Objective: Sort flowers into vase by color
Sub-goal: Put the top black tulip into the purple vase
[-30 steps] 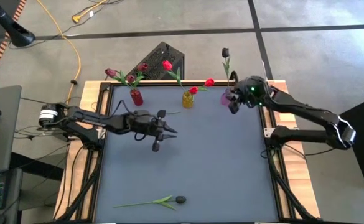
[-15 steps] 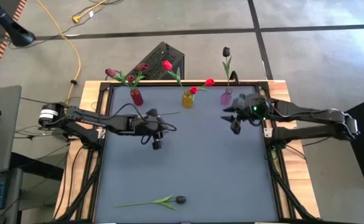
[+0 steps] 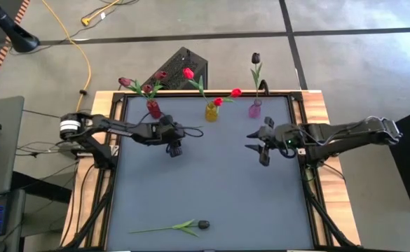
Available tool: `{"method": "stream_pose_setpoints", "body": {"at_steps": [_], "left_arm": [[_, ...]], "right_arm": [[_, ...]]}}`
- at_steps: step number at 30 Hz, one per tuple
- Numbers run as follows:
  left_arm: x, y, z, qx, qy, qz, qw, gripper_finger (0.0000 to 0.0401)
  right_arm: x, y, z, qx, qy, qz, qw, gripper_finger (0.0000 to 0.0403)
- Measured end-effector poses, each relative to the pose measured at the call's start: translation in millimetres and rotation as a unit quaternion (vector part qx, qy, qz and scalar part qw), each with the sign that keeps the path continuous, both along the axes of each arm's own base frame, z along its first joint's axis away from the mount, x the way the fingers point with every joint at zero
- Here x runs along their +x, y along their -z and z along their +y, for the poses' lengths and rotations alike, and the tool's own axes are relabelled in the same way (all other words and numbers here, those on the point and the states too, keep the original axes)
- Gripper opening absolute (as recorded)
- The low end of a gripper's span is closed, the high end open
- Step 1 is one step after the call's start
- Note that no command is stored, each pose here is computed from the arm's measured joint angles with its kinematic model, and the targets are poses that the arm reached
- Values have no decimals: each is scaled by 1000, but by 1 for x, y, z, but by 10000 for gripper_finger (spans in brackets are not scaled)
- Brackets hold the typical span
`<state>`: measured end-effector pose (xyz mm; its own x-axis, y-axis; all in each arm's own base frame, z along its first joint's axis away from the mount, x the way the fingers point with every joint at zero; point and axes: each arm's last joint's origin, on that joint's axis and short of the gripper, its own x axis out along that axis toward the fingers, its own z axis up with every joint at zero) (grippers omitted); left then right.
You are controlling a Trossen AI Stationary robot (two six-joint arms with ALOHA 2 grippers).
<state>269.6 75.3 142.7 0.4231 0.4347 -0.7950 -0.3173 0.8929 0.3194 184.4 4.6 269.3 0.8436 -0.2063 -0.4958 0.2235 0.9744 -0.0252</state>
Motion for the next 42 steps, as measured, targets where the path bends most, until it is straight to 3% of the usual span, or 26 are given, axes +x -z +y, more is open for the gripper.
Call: {"method": "stream_pose_setpoints", "body": {"at_steps": [12, 22, 31, 42], "left_arm": [[-15, 5, 38, -55, 9, 16, 998, 185], [-22, 7, 48, -47, 25, 42, 998, 185], [-27, 8, 56, -59, 5, 45, 997, 185], [-45, 11, 64, -187, -30, 43, 981, 172]], "right_arm": [[11, 11, 5, -11, -17, 32, 999, 200], [22, 18, 6, -27, -27, 41, 998, 201], [23, 18, 6, -27, -27, 41, 998, 201], [23, 18, 7, -30, -32, 41, 998, 201]]}}
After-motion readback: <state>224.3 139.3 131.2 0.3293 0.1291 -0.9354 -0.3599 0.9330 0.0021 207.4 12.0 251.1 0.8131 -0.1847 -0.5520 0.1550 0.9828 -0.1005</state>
